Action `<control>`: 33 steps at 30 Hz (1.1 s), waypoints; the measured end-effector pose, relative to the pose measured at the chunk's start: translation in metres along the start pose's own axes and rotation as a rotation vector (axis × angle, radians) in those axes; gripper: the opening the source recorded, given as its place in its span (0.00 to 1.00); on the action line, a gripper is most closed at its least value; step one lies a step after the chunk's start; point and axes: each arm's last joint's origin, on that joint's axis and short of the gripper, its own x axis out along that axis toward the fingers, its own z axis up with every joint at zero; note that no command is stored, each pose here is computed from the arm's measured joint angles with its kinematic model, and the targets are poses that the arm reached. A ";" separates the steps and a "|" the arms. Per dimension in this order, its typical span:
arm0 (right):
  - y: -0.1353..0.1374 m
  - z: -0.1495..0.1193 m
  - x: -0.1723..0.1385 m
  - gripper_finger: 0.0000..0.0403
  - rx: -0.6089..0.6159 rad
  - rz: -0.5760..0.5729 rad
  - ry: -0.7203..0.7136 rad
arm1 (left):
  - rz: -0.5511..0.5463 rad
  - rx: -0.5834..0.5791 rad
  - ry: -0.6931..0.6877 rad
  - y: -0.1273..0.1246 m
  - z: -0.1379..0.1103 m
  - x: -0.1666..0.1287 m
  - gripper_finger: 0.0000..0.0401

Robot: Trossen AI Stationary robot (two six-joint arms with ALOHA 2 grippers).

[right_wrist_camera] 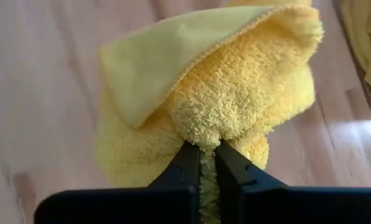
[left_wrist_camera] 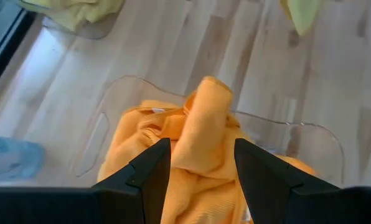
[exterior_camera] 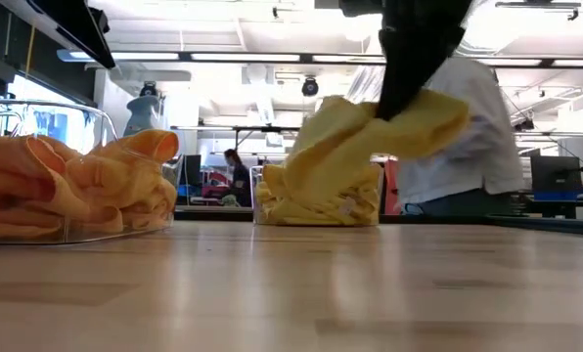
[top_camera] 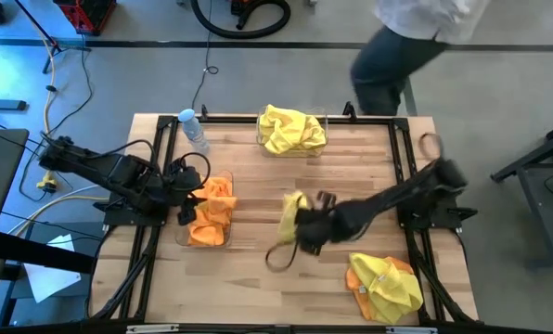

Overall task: Sort microfiber towel by color & place in baskets
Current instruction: Put the yellow microfiber towel into the top transparent bin

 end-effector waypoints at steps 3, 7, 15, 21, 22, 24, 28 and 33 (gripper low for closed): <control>-0.038 -0.010 0.000 0.02 0.080 0.051 -0.088 | 0.020 -0.023 0.000 0.004 0.002 0.002 0.42; -0.089 -0.013 -0.018 0.01 0.136 0.073 -0.266 | 0.048 -0.061 -0.017 0.011 0.007 0.005 0.42; -0.201 -0.013 -0.028 0.00 0.126 0.149 -0.396 | 0.108 -0.184 -0.158 0.033 0.033 0.014 0.42; -0.263 -0.011 -0.020 0.00 0.126 0.211 -0.408 | 0.162 -0.272 -0.208 0.047 0.047 0.025 0.42; -0.269 -0.009 -0.020 0.00 0.122 0.218 -0.408 | 0.165 -0.285 -0.218 0.048 0.049 0.026 0.42; -0.282 -0.002 -0.019 0.00 0.110 0.230 -0.413 | 0.170 -0.304 -0.228 0.050 0.052 0.028 0.42; -0.295 0.013 -0.006 0.00 0.075 0.245 -0.306 | 0.191 -0.304 -0.240 0.052 0.056 0.033 0.42; -0.303 0.037 0.017 0.00 0.018 0.271 -0.175 | 0.195 -0.318 -0.268 0.053 0.062 0.038 0.42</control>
